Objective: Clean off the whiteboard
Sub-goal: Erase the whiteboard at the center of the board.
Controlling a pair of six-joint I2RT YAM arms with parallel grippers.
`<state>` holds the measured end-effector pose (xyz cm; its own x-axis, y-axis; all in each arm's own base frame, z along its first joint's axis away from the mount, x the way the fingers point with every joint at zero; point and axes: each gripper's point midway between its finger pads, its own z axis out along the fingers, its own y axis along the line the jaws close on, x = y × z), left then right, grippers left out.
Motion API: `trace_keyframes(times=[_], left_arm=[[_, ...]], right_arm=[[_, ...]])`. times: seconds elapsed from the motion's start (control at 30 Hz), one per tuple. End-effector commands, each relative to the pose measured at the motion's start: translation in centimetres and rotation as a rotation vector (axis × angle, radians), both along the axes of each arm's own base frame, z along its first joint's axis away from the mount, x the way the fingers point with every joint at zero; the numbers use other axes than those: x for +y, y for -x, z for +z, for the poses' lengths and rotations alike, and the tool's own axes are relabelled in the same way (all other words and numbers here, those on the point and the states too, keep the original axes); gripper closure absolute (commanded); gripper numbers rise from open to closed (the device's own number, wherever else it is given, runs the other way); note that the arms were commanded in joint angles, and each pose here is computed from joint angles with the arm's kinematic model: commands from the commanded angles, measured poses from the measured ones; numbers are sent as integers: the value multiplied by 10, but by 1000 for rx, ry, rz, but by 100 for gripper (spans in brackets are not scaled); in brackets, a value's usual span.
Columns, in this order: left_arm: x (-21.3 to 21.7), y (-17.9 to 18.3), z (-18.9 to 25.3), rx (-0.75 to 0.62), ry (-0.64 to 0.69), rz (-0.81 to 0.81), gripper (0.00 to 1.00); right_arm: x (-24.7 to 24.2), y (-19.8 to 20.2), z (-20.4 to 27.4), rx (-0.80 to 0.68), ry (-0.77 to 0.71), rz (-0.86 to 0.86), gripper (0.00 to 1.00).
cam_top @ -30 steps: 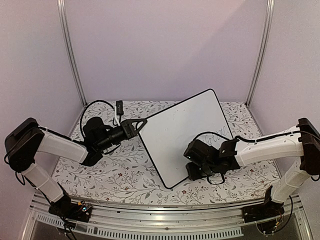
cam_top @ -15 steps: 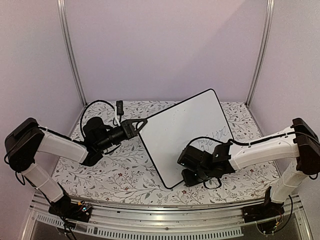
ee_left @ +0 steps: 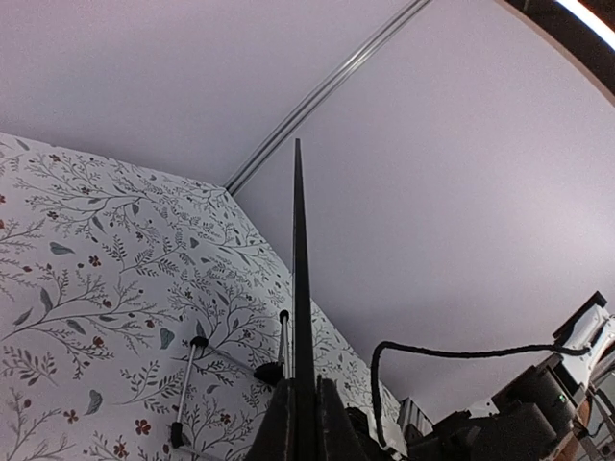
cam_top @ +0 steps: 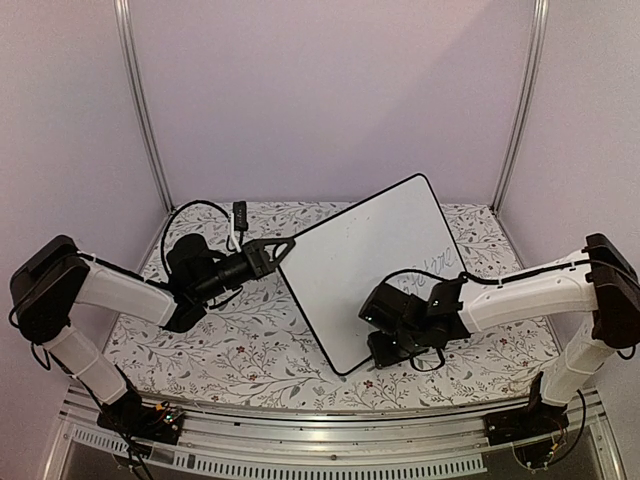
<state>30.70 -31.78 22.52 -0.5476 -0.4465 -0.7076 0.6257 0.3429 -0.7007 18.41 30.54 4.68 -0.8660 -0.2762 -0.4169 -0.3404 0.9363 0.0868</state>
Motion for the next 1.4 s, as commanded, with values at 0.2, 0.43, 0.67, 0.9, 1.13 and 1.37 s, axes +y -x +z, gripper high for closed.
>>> trace_keyframes(times=[0.2,0.43,0.67,0.9,1.13,1.37], left_arm=[[-23,25,-16,33,-40,-138,100],[-25,26,-17,38,-40,-143,100],[-24,26,-15,32,-37,-143,100],[-24,26,-15,31,-38,-143,100],[-25,26,-17,37,-39,-145,100],[-25,25,-19,40,-43,-146,100]], right_arm=[[-9,-64,45,-154,-81,-83,100],[-8,-80,52,-190,-66,-84,100],[-31,-103,57,-217,-32,-95,100],[-30,-83,30,-119,-18,19,100],[-53,-57,6,-43,-7,0,100],[-58,-55,7,-53,-5,-11,100]])
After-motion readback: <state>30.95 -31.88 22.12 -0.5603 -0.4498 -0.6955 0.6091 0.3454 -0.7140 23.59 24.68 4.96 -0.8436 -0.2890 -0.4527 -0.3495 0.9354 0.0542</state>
